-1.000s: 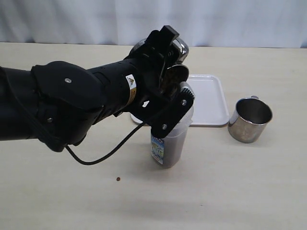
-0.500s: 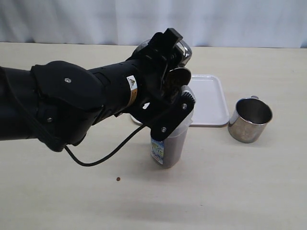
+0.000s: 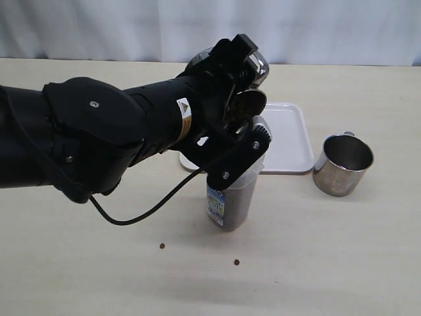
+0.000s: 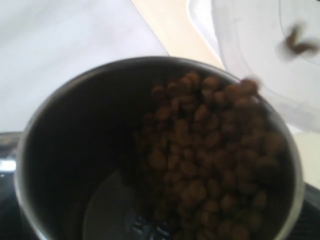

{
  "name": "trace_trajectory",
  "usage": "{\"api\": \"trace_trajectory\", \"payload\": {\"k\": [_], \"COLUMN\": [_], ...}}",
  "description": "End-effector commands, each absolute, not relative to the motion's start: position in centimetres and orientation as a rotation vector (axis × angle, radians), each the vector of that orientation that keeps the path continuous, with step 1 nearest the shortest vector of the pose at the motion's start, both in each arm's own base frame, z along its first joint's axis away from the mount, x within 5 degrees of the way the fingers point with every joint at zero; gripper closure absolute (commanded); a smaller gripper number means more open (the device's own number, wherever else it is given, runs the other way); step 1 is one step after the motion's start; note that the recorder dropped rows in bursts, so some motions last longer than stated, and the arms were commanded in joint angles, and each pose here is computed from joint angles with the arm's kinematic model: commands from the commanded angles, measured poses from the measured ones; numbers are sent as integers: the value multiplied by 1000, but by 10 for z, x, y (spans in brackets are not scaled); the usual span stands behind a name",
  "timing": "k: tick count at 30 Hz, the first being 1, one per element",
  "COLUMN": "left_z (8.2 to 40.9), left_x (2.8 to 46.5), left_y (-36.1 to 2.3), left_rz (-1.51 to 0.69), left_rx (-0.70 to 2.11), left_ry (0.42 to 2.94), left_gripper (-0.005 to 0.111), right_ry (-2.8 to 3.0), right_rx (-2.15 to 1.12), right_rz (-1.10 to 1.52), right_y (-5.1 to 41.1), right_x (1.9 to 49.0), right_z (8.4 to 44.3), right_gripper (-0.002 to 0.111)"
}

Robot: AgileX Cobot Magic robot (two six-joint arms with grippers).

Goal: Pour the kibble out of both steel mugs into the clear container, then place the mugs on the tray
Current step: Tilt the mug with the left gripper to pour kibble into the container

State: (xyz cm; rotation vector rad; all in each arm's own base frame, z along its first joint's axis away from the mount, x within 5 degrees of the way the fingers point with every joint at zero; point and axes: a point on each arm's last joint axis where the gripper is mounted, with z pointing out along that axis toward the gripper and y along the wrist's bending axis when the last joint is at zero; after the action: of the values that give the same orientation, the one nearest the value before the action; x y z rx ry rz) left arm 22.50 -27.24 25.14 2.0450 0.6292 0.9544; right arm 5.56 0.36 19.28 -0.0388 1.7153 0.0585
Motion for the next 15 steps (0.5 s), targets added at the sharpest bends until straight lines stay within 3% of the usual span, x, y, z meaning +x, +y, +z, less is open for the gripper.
{"api": "trace_trajectory", "payload": {"k": [1,15], "left_z": [257,257], "left_x": [224,224], "left_y": [-274,-274], "left_rz": [978,1028], "left_rx": [2045,2083], "left_ry": [587,503], "left_gripper": [107,107], "right_ry": [1716,1716], "right_rx": [-45,-45], "right_rz": [54,54], "right_y": [4,4], "right_x": [55,55], "right_z": [192,192], "right_gripper": [104,104]}}
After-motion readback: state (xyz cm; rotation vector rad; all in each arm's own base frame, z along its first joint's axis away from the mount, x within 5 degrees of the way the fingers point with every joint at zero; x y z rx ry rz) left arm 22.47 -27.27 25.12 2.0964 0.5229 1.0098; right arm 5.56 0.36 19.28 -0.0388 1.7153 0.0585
